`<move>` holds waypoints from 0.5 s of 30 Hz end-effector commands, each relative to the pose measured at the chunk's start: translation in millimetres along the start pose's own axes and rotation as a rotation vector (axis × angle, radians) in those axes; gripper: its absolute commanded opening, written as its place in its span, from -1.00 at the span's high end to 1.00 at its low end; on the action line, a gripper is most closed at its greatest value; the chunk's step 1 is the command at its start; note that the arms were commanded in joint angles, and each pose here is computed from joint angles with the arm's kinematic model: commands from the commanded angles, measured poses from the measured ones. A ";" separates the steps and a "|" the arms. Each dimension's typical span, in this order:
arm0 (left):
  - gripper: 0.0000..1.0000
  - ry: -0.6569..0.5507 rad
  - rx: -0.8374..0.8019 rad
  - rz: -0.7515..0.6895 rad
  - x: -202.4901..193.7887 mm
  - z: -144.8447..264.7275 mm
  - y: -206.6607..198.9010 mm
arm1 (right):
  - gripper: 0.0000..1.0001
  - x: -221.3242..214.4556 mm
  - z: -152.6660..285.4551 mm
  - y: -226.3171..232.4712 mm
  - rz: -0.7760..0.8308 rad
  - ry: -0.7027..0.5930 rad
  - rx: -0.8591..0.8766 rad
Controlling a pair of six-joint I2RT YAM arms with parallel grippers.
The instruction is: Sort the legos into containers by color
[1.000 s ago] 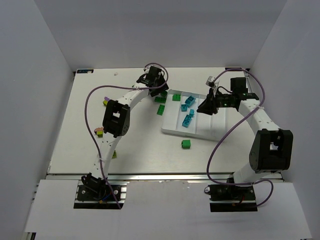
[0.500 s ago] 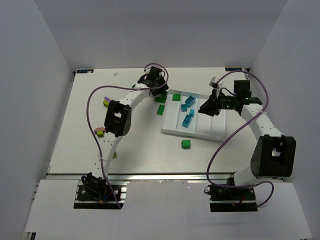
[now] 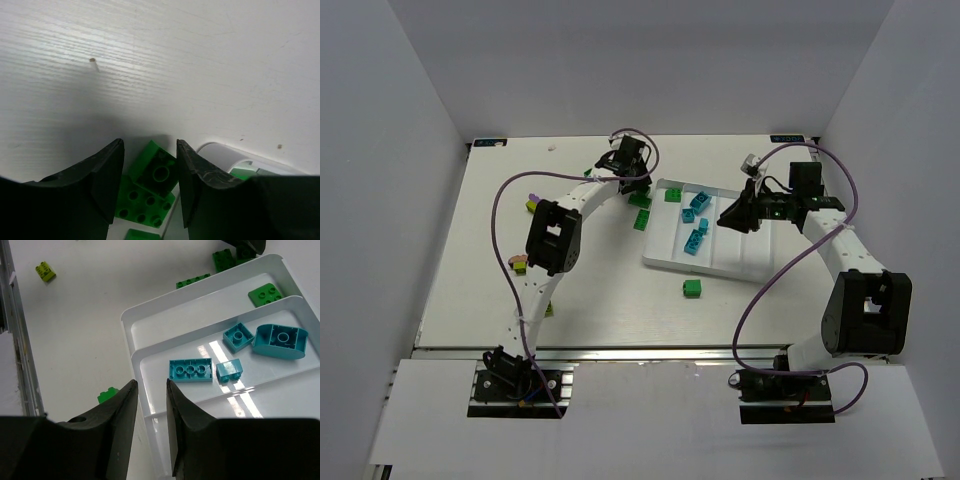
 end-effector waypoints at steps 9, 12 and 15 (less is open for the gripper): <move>-0.10 0.084 0.185 -0.133 -29.2 39.7 64.5 | 0.30 13.0 5.4 7.2 0.034 -0.043 0.013; -0.18 0.097 0.158 -0.132 -31.3 43.1 61.3 | 0.30 12.5 5.4 8.2 0.030 -0.044 0.016; -0.33 0.106 0.112 -0.146 -31.7 44.0 54.4 | 0.30 13.2 5.1 8.8 0.030 -0.045 0.019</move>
Point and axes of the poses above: each gripper's point midway between its finger pads, its own z axis back along the fingers, its own y axis along the line the jaws close on, x = y × z, the point moved 2 cm from there along z, back along the fingers, and after that the axes turned 1 degree about z, right-handed, at the moved point
